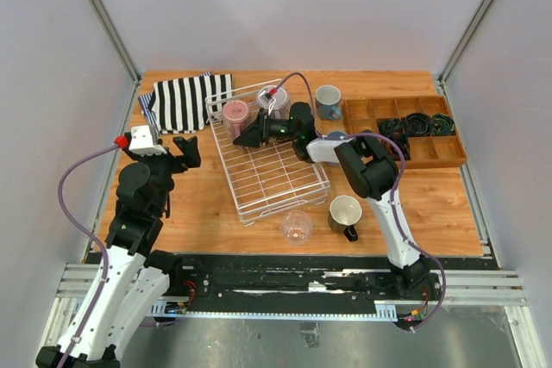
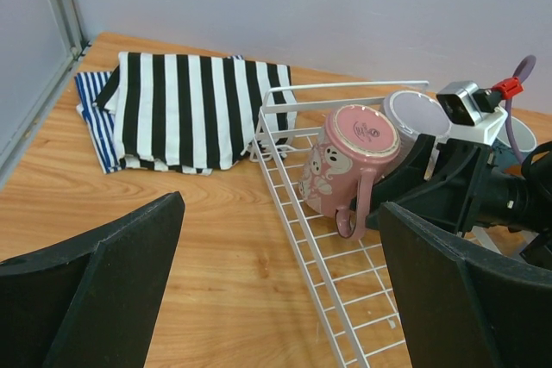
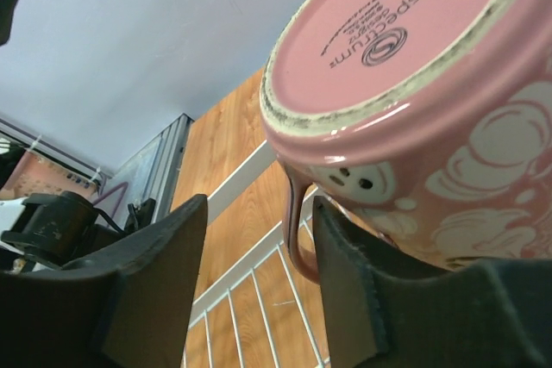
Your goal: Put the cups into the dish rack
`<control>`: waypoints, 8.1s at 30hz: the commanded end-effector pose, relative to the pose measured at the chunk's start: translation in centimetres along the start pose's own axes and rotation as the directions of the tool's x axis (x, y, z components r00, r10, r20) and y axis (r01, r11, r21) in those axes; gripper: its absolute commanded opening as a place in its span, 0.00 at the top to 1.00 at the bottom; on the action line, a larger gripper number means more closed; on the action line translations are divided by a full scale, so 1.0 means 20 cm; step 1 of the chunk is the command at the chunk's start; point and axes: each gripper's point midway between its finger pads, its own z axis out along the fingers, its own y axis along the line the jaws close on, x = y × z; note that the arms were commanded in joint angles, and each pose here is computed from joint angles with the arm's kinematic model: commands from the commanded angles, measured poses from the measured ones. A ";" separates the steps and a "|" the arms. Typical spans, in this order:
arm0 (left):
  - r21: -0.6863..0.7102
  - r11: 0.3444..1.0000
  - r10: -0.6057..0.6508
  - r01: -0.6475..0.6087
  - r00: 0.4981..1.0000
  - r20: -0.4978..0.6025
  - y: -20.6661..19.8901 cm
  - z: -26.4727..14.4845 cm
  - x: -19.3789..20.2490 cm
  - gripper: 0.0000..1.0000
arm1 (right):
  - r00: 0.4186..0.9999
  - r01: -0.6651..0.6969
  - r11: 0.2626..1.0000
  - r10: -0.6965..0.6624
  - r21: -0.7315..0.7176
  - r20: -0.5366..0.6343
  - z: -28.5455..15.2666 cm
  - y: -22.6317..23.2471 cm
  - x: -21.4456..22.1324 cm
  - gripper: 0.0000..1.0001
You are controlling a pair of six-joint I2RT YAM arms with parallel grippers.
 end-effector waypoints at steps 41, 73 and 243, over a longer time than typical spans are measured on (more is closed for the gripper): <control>0.053 0.996 -0.020 0.074 0.744 -0.668 -0.49 0.39 0.58 0.17 | 0.992 -0.014 0.788 0.089 0.615 -0.090 -0.86 0.52 -0.30 0.29; 0.083 0.984 0.171 -0.159 0.683 -0.710 -0.49 0.77 0.79 0.43 | 0.993 -0.083 0.744 0.117 0.663 -0.007 -1.18 0.64 -0.30 0.29; 0.695 0.538 -0.030 0.476 0.835 -0.549 -0.99 0.19 0.00 0.00 | 0.744 -0.607 0.694 0.324 0.388 0.584 -1.25 0.19 -1.25 0.99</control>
